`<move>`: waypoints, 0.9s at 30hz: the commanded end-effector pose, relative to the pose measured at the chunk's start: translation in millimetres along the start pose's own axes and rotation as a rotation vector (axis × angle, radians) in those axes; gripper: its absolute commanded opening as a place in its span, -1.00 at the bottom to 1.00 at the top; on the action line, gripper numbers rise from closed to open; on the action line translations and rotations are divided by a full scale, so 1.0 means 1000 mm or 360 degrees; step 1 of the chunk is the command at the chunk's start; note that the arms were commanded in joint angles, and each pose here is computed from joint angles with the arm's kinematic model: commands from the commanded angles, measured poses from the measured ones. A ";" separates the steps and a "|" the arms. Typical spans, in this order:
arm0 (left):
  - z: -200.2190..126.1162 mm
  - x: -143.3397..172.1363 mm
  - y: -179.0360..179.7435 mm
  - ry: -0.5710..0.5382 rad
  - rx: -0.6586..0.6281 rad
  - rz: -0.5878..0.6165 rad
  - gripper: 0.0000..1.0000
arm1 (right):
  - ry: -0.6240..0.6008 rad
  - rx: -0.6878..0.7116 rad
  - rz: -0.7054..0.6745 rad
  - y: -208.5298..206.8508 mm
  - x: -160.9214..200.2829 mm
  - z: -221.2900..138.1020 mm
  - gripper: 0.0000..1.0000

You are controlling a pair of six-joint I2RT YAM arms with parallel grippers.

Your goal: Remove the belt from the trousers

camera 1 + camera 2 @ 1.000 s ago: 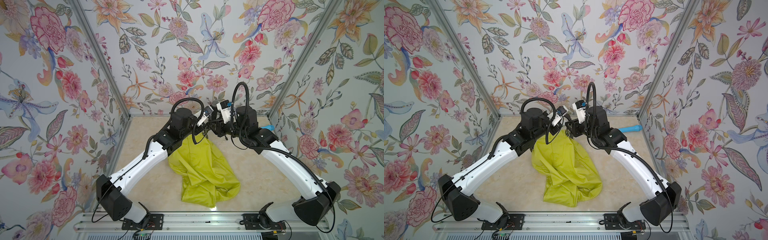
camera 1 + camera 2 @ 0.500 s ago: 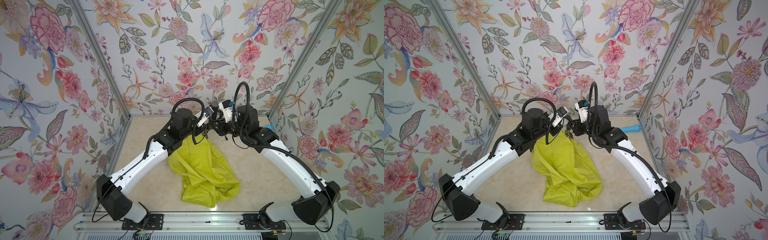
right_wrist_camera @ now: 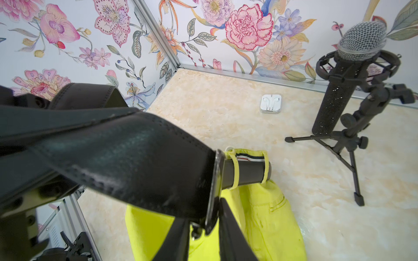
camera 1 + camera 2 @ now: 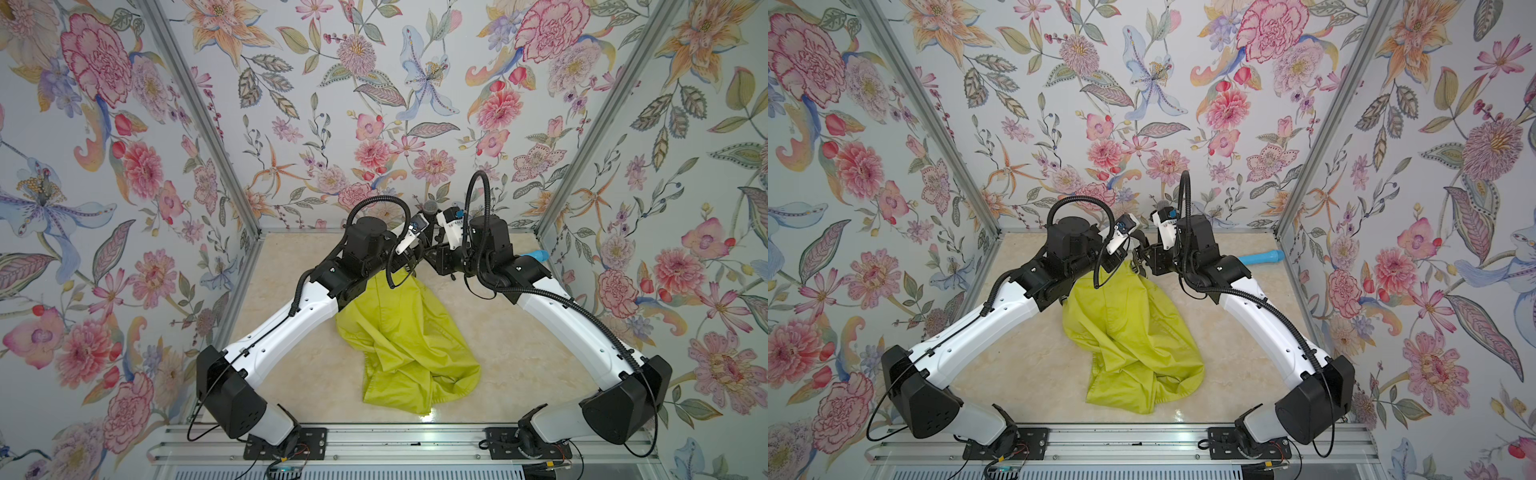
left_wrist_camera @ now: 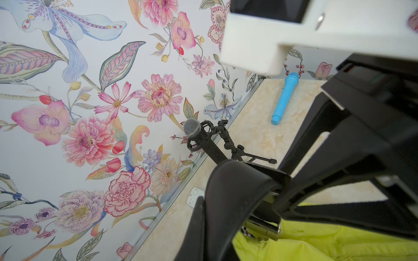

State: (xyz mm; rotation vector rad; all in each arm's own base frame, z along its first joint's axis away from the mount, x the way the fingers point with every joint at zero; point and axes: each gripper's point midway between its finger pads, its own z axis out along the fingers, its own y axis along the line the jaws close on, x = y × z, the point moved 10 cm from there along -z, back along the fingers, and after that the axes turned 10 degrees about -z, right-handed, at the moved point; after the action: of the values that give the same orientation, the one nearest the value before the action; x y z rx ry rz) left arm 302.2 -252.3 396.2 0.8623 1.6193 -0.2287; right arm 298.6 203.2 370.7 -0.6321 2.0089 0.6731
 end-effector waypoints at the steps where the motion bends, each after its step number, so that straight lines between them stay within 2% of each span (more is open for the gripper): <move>1: -0.008 -0.023 0.005 -0.0153 0.0007 -0.0045 -1.00 | 0.0040 0.0043 0.0018 -0.004 0.003 0.000 -0.43; 4: -0.005 -0.020 0.005 -0.0129 0.0001 -0.0041 -1.00 | 0.0010 0.0033 0.0005 -0.001 -0.002 -0.005 -0.27; 11: -0.003 -0.018 0.004 -0.0109 0.0004 -0.0038 -1.00 | -0.0025 0.0003 0.0006 0.003 -0.007 -0.012 -0.25; 14: -0.001 -0.015 0.003 -0.0089 0.0008 -0.0036 -1.00 | -0.0027 -0.0007 0.0012 0.004 -0.007 -0.012 -0.12; 27: 0.004 -0.009 0.001 -0.0043 0.0021 -0.0034 -1.00 | -0.0072 -0.0011 0.0001 0.007 -0.013 -0.023 -0.12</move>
State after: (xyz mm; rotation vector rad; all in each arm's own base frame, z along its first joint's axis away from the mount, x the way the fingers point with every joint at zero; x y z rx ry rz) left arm 304.8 -254.5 392.3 0.8674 1.6286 -0.2266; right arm 294.4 200.3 374.4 -0.6282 2.0118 0.6755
